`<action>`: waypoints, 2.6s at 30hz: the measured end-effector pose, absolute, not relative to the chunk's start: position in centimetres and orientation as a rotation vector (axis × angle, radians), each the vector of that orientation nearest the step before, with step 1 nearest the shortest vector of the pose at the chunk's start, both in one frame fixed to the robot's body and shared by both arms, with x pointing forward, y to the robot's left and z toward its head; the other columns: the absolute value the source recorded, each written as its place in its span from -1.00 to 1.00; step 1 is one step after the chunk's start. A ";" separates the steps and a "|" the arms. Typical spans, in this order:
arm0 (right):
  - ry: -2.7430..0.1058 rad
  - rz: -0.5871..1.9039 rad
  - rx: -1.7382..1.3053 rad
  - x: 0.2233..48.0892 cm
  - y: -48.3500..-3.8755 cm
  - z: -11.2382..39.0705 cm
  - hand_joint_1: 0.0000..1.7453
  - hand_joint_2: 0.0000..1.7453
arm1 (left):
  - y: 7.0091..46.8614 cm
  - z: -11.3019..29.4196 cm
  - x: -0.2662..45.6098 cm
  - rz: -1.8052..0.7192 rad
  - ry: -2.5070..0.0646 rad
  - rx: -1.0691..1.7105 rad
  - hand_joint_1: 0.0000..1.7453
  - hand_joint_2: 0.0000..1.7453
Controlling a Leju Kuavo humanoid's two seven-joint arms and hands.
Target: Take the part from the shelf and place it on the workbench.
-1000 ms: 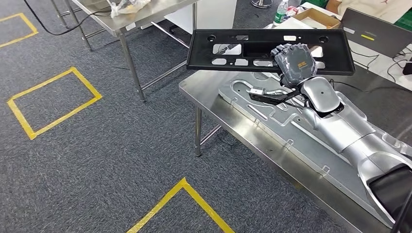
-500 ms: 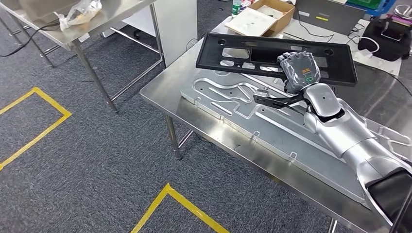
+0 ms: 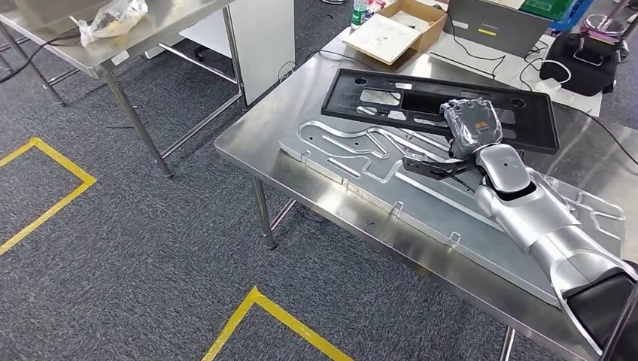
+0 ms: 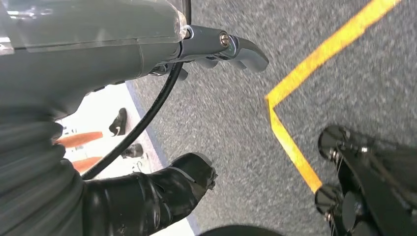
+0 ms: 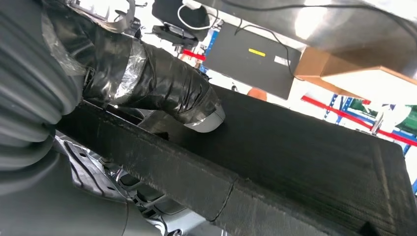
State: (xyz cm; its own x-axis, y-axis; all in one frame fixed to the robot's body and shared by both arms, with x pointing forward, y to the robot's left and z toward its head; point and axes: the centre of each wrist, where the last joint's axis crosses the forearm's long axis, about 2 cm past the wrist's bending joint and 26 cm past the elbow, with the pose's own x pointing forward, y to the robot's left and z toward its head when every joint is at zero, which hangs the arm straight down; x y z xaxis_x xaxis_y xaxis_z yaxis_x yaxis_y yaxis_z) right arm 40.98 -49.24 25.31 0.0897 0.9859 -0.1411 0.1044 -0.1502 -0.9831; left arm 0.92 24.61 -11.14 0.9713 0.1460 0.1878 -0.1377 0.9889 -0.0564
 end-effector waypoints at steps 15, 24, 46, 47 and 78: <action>-0.902 1.152 -1.278 41.4 -49.0 20.2 1.00 1.00 | 24.7 -11.1 1.1 0.121 -0.197 -0.044 -1.00 1.00; -0.791 1.135 -1.197 41.9 -47.8 18.8 1.00 1.00 | 24.7 -11.1 1.2 0.114 -0.183 -0.039 -1.00 1.00; -0.825 1.164 -1.096 42.7 -45.5 17.8 -1.00 -1.00 | 24.6 -11.1 1.0 0.182 -0.189 -0.079 -1.00 -1.00; -0.836 1.168 -1.092 42.9 -45.4 17.9 -1.00 -1.00 | 24.6 -11.1 1.0 0.186 -0.190 -0.079 -1.00 -1.00; -1.718 1.079 -0.995 45.0 -34.9 29.5 -1.00 -1.00 | 24.0 -11.1 0.5 0.220 -0.190 -0.112 -1.00 -1.00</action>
State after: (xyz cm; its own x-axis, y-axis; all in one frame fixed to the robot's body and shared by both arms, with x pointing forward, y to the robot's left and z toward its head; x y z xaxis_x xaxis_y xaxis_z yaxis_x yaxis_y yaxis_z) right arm 44.96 -34.86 29.47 -0.3188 0.9161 0.2430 0.1787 0.3098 -0.9339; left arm 0.51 23.99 -11.09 0.9581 0.2266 0.1751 -0.2054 0.9699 -0.1310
